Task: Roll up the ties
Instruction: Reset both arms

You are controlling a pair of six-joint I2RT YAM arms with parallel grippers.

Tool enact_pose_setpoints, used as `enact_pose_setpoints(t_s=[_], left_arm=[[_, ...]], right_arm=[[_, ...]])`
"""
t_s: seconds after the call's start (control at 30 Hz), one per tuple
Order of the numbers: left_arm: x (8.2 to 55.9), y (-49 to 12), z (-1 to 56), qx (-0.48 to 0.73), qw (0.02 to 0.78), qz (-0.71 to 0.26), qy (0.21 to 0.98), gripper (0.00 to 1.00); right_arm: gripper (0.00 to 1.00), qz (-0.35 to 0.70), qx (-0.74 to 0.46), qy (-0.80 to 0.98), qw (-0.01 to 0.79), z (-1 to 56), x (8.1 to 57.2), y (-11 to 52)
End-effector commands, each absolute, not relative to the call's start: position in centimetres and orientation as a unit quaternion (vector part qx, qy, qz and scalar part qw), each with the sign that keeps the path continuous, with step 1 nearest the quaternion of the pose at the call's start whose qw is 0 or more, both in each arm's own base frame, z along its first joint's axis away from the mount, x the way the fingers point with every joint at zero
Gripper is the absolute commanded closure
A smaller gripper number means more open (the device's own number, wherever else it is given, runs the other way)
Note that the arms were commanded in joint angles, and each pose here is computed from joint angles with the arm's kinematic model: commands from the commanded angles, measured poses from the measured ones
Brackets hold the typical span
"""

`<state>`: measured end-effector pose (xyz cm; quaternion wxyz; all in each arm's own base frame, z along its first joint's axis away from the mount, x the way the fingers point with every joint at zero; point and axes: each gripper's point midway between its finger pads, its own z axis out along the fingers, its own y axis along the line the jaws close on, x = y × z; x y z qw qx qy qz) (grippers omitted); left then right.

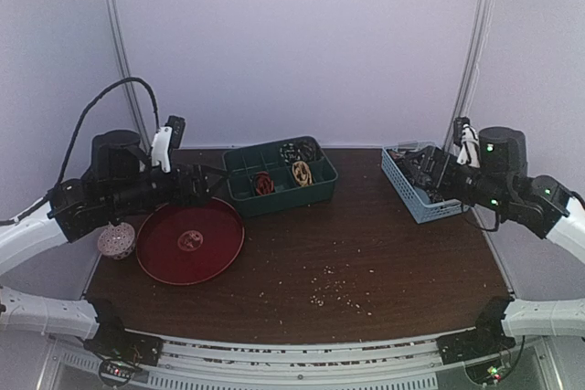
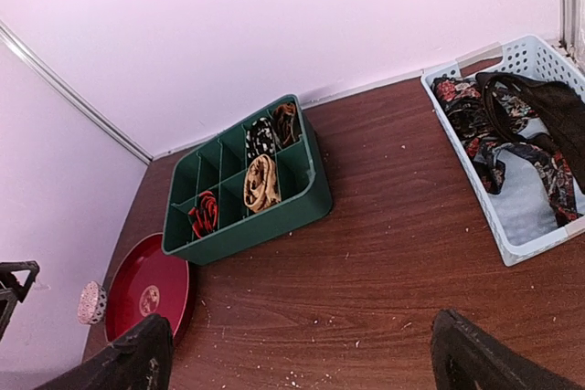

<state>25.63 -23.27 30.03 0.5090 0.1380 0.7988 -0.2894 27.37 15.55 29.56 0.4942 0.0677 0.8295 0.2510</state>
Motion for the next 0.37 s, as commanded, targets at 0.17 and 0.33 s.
enact_pose_setpoints(t_s=[0.17, 0.33], left_arm=[[25.32, -23.41, 31.84, 0.129, 0.531, -0.322, 0.773, 0.02], [25.46, -23.15, 31.59, 0.124, 0.533, -0.315, 0.775, 0.02]], right_arm=[[0.00, 0.249, 0.098, 0.829, 0.491, 28.56, 25.56, 13.52], [0.00, 0.250, 0.096, 0.832, 0.487, 28.35, 25.63, 13.74]])
